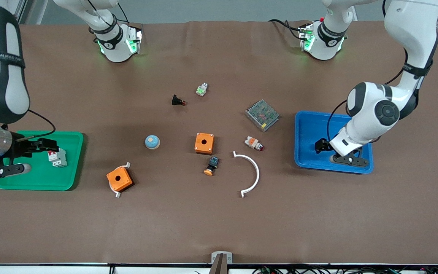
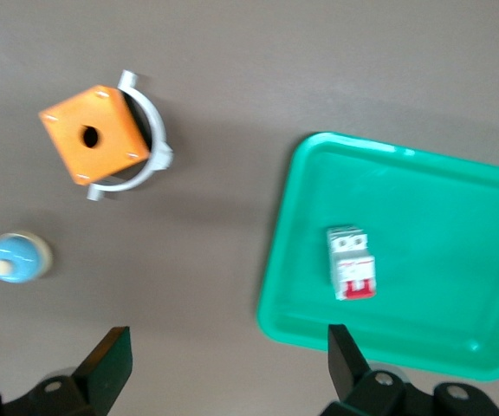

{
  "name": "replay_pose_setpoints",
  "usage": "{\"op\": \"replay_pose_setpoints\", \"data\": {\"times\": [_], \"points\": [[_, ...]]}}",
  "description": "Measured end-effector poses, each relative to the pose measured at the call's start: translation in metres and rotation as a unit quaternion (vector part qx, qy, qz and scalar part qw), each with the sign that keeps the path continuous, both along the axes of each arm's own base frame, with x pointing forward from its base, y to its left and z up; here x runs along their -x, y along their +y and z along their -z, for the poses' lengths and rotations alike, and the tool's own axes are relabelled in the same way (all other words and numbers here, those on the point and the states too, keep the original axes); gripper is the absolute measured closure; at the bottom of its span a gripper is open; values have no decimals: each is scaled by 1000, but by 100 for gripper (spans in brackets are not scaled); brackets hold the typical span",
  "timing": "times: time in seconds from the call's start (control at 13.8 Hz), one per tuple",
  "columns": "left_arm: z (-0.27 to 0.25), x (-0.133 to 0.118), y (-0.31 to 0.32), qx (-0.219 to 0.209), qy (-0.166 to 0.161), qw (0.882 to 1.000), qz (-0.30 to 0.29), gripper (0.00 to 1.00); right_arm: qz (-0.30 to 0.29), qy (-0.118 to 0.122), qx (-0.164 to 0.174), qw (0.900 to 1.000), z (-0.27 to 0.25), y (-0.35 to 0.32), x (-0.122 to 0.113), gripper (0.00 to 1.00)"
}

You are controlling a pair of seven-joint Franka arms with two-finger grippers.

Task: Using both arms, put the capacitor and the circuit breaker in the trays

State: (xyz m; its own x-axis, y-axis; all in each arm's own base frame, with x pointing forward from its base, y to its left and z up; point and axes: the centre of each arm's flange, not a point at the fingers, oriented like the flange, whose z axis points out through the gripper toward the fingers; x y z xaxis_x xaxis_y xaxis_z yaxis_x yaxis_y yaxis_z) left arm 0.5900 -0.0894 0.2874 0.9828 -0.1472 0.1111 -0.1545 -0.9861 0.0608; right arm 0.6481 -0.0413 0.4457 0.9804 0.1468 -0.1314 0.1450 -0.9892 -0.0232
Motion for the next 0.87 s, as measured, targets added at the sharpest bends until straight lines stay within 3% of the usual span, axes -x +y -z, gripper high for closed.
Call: {"op": "replay_pose_setpoints", "data": {"times": [0.15,0.51,0.87], "points": [[-39,-10,1,-3,-25,1000,-2,0,32,-4,7,999,-21,46,2,0],[-139,-32,10,-23,13,1000,-9,0,82,-29,17,996,-55,158,15,0],[-242,-38,25,-29,-14,999,-25,0,88,-33,19,995,-62,204,27,0]]}}
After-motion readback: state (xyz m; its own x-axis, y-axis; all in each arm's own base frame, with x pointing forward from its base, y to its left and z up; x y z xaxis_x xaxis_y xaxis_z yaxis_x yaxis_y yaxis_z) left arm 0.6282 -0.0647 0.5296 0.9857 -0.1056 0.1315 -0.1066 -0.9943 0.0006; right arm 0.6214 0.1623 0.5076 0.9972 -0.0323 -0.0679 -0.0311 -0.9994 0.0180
